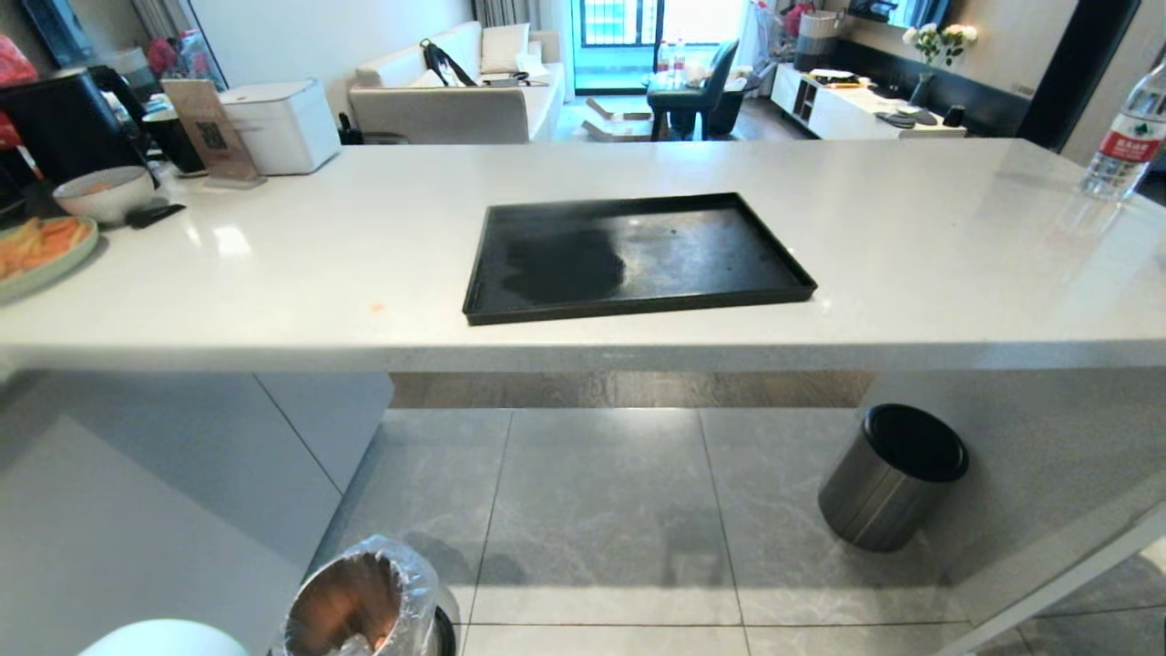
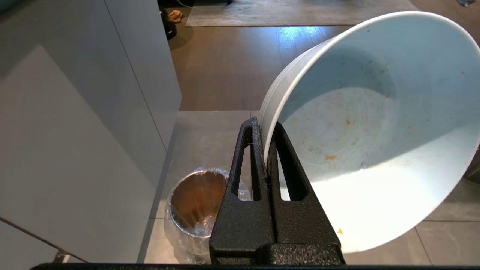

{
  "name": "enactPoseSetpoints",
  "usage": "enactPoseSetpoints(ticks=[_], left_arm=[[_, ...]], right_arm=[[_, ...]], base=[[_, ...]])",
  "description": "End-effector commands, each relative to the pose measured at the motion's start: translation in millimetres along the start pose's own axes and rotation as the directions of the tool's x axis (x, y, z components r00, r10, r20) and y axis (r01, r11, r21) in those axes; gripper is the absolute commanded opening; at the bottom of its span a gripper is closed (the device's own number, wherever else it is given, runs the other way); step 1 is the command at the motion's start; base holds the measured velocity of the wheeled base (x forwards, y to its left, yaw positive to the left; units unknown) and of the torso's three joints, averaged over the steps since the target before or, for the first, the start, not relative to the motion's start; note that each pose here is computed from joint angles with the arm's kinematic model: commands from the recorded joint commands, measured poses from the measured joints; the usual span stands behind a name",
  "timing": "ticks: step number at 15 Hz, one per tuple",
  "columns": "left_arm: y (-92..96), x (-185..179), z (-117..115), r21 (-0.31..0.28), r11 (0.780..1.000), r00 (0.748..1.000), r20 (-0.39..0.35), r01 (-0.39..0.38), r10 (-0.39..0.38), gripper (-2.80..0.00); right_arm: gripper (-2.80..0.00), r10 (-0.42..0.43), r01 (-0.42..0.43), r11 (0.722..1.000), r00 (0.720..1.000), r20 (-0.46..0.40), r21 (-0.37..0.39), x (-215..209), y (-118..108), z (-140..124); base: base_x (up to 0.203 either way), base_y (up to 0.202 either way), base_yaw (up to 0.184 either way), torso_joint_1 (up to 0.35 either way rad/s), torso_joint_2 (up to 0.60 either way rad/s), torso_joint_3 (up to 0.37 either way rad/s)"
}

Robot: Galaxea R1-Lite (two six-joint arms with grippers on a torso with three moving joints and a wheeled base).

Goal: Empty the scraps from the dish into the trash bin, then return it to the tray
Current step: Put the bowl back to the table

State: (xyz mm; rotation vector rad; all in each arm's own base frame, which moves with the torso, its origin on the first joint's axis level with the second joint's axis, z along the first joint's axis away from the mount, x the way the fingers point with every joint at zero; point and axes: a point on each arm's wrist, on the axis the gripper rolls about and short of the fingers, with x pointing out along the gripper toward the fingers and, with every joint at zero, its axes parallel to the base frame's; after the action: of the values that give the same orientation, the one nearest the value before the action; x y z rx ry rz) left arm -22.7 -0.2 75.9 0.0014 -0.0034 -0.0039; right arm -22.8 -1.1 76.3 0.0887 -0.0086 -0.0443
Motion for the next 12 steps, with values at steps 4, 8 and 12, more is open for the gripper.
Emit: enactPoseSetpoints(ticks=[4, 8, 12], left_arm=[[0.0, 0.1, 0.1, 0.000, 1.000, 1.000, 0.000, -0.001, 0.001, -2.80], [0.0, 0.1, 0.1, 0.000, 1.000, 1.000, 0.000, -0.001, 0.001, -2.80], [0.0, 0.1, 0.1, 0.000, 1.000, 1.000, 0.000, -0.001, 0.001, -2.80]], right_arm=[[-2.80, 0.000, 0.000, 1.000, 1.000, 0.001, 0.001, 0.0, 0.0, 0.0], [-2.80, 0.000, 0.000, 1.000, 1.000, 0.001, 0.001, 0.0, 0.0, 0.0], [-2.80, 0.000, 0.000, 1.000, 1.000, 0.001, 0.001, 0.0, 0.0, 0.0]], base=[[0.000, 0.000, 0.000, 0.119, -0.49, -0.367], [0.000, 0.000, 0.000, 0.169, -0.52, -0.367], [0.000, 0.000, 0.000, 0.192, -0.55, -0.367]])
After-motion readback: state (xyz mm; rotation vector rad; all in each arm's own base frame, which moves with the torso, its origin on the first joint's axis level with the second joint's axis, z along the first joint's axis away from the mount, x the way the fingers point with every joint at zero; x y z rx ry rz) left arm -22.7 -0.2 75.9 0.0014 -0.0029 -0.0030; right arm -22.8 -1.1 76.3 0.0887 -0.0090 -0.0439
